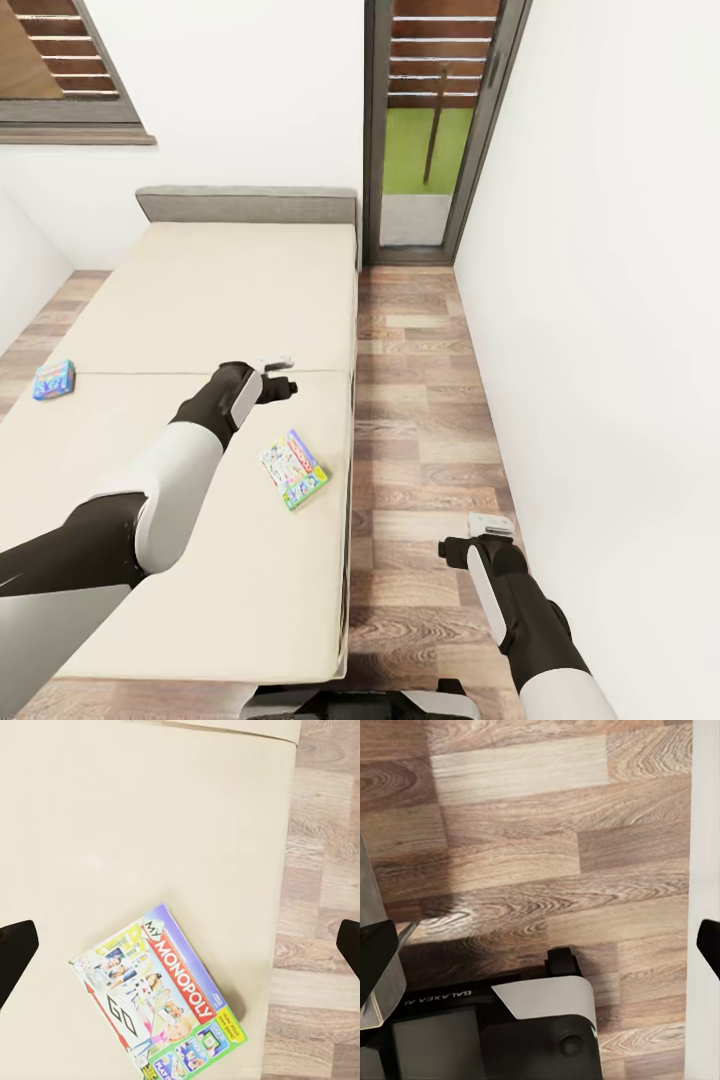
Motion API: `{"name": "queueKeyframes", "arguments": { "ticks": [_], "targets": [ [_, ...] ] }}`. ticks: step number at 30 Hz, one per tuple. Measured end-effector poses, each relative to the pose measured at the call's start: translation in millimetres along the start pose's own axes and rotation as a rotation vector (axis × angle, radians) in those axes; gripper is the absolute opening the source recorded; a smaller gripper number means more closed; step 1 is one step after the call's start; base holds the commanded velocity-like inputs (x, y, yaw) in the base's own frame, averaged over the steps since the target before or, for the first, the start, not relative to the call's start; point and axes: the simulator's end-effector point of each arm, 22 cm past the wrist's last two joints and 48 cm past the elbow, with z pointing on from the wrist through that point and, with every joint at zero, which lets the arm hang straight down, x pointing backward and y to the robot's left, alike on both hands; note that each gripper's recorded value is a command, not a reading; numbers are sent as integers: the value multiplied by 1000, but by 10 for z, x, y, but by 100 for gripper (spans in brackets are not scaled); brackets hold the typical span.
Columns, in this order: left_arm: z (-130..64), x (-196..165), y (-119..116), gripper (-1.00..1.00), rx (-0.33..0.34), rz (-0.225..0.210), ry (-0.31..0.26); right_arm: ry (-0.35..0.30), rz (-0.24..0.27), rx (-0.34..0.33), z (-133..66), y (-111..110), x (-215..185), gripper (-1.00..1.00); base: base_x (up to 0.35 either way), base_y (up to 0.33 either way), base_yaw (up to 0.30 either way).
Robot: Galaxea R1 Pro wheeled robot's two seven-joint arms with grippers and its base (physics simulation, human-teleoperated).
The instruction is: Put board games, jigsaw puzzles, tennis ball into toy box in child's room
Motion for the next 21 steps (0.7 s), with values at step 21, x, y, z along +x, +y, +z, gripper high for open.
{"name": "queueKeyframes", "arguments": {
  "ticks": [21],
  "targets": [
    [154,42,6,100,-1,0,14,35,-1,-6,117,69,144,100,0,0,0]
  ]
}}
